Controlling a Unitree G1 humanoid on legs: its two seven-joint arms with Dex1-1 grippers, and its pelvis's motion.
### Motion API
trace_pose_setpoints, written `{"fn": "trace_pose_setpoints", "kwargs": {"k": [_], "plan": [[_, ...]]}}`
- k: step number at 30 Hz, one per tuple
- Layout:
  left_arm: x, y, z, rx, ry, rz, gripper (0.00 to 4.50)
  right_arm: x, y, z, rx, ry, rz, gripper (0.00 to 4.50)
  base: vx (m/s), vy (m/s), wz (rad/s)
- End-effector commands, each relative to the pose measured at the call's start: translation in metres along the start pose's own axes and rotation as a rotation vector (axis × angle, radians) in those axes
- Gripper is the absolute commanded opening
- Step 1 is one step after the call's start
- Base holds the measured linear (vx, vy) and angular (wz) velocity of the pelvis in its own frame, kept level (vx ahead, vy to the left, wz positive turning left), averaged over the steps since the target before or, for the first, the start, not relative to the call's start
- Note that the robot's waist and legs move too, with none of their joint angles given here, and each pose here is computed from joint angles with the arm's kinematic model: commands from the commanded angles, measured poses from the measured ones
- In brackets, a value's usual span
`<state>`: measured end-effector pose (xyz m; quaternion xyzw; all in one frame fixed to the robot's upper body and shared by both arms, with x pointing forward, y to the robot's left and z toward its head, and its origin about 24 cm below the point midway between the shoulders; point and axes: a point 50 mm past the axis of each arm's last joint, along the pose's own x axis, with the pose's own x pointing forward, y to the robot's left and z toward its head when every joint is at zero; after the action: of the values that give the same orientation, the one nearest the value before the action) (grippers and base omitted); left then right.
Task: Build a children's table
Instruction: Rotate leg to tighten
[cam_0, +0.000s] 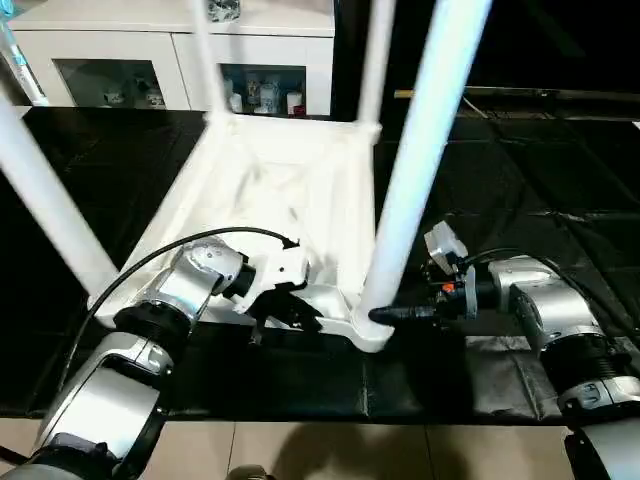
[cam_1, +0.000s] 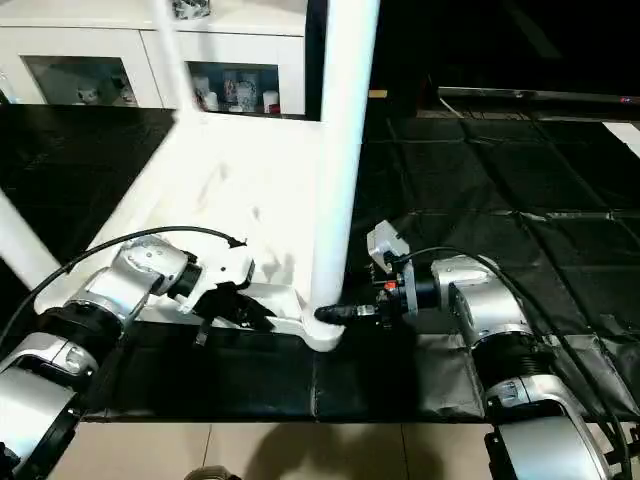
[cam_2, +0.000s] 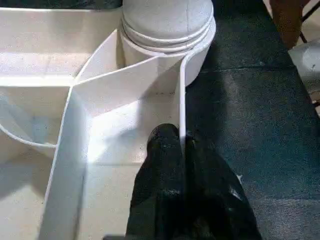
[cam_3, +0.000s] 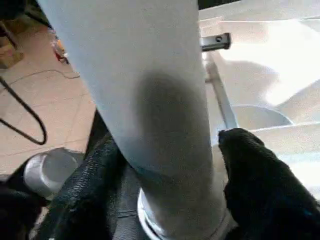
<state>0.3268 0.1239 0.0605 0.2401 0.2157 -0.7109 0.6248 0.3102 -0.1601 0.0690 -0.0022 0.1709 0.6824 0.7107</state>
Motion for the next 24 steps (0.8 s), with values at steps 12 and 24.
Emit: {"fn": "trace_pose_setpoints", "kwargs": {"k": [12, 24], "plan": [[0.003, 0.009, 0.013, -0.004, -0.04, 0.033, 0.0, -0.002, 0.002, 0.001, 0.017, -0.023, 0.04, 2.08, 0.0, 0.0, 0.0], [0.033, 0.03, 0.034, -0.278, -0.178, 0.337, 0.0, 0.036, -0.014, -0.017, 0.138, -0.076, -0.497, 2.01, 0.0, 0.0, 0.0]]}}
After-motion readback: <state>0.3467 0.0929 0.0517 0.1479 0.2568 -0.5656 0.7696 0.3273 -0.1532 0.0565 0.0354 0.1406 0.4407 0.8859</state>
